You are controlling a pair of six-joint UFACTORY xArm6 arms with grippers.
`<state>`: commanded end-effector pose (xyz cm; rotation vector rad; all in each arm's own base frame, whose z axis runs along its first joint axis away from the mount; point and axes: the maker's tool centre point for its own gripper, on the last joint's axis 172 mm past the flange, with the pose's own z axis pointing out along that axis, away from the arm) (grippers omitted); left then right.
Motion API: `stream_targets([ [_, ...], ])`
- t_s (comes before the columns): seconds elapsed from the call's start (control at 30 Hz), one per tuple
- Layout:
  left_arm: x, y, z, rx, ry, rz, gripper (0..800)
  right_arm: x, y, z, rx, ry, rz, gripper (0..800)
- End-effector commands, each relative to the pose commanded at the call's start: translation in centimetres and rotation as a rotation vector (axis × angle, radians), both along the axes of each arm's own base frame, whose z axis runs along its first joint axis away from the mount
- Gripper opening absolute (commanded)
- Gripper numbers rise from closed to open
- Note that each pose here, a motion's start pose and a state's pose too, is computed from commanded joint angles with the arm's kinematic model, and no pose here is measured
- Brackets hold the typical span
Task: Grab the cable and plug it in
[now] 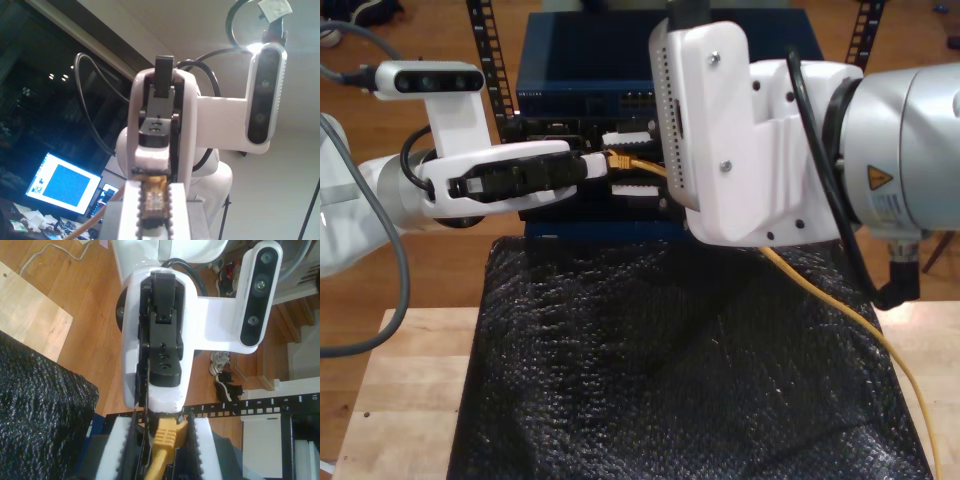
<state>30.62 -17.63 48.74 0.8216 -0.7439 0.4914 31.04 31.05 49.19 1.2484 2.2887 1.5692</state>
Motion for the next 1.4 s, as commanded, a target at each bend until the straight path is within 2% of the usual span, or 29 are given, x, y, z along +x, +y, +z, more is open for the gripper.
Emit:
stream_targets([
  [0.7,0.0,0.0,-0.1,0.001,0.006,-0.002,23,-0.2,-0.1,0.2,0.007,-0.001,0.0,245],
  [0.97,0.0,0.0,0.0,0.0,0.003,-0.001,23,-0.2,-0.2,0.1,0.006,0.0,-0.001,215],
  [1.07,0.0,0.0,-0.1,0.001,0.006,-0.002,23,-0.2,-0.2,0.1,0.006,0.0,-0.001,186],
  [1.2,0.0,0.0,0.0,0.0,0.003,-0.003,39,-0.2,-0.2,0.1,0.008,0.0,-0.002,84],
  [1.23,-0.1,0.0,0.0,-0.001,0.004,-0.002,83,-0.2,-0.2,0.0,0.007,0.001,-0.002,49],
  [1.33,-0.6,0.3,0.3,-0.018,0.003,-0.022,321,-0.2,-0.2,0.0,0.011,0.008,-0.007,12],
  [1.37,-0.9,0.4,0.5,-0.026,0.0,-0.033,375,-0.2,-0.2,0.0,0.016,0.014,-0.011,8],
  [1.4,-1.1,0.5,0.6,-0.03,-0.001,-0.04,383,-0.2,-0.2,0.0,0.02,0.02,-0.014,6],
])
